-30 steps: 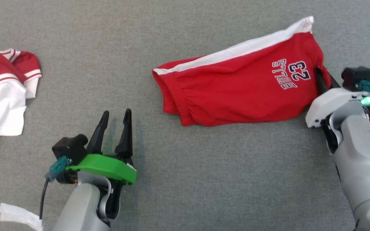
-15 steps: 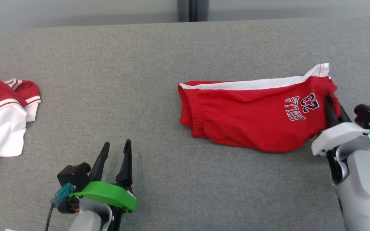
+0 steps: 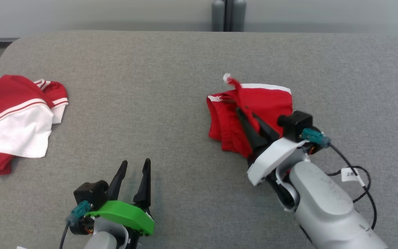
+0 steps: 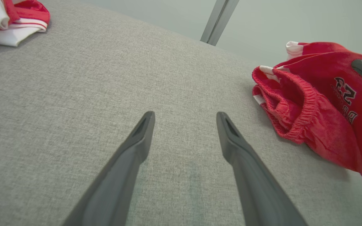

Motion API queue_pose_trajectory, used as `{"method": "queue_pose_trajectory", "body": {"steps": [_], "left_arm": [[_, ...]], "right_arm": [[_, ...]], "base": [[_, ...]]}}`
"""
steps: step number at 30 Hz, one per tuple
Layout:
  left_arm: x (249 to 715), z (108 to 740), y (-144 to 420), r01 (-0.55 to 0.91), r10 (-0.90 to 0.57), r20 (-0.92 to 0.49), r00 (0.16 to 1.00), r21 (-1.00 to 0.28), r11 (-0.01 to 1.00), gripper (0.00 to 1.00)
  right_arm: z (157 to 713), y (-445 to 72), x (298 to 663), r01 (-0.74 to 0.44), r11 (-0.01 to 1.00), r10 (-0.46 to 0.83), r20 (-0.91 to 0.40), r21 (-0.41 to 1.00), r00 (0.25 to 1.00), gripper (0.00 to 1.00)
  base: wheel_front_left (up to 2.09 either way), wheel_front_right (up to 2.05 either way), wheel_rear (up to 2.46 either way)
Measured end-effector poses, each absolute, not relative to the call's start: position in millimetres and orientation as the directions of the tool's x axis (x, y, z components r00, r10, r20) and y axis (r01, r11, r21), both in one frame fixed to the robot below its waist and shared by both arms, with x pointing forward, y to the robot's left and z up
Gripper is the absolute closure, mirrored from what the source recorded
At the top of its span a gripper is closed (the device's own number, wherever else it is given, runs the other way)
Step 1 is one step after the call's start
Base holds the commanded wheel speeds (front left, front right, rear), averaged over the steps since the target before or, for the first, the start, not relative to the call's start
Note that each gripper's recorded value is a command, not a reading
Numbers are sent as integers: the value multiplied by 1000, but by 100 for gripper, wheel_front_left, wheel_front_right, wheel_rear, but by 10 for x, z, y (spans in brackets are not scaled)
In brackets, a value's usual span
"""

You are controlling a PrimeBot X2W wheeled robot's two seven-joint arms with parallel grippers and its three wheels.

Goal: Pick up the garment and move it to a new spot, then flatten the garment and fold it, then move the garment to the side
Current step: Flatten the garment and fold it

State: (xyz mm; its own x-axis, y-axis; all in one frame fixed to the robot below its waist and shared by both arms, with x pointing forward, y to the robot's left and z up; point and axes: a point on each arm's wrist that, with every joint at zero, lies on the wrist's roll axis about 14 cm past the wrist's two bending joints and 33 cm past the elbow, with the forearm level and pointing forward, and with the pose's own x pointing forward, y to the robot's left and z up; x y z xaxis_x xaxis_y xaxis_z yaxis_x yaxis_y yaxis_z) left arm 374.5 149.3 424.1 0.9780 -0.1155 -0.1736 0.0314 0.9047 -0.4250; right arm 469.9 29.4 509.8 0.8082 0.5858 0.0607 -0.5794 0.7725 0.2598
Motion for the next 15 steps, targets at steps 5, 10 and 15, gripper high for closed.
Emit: {"method": "queue_pose_trajectory", "body": {"steps": [5, 10, 15], "left_arm": [[3697, 4253, 1600, 8, -85, -174, 981, -405, 914, 0], [3708, 4285, 1647, 18, -81, -163, 983, -357, 934, 0], [3731, 4350, 1666, 48, -90, -141, 986, -276, 960, 0]], "right_arm": [[5014, 686, 4398, -664, 682, 689, 37, 307, 724, 0], [5018, 478, 4469, -621, 730, 639, 35, 286, 768, 0], [5031, -95, 4637, -491, 843, 495, 43, 220, 868, 0]], "base": [[0, 0, 0], [0, 0, 0], [0, 0, 0]]}}
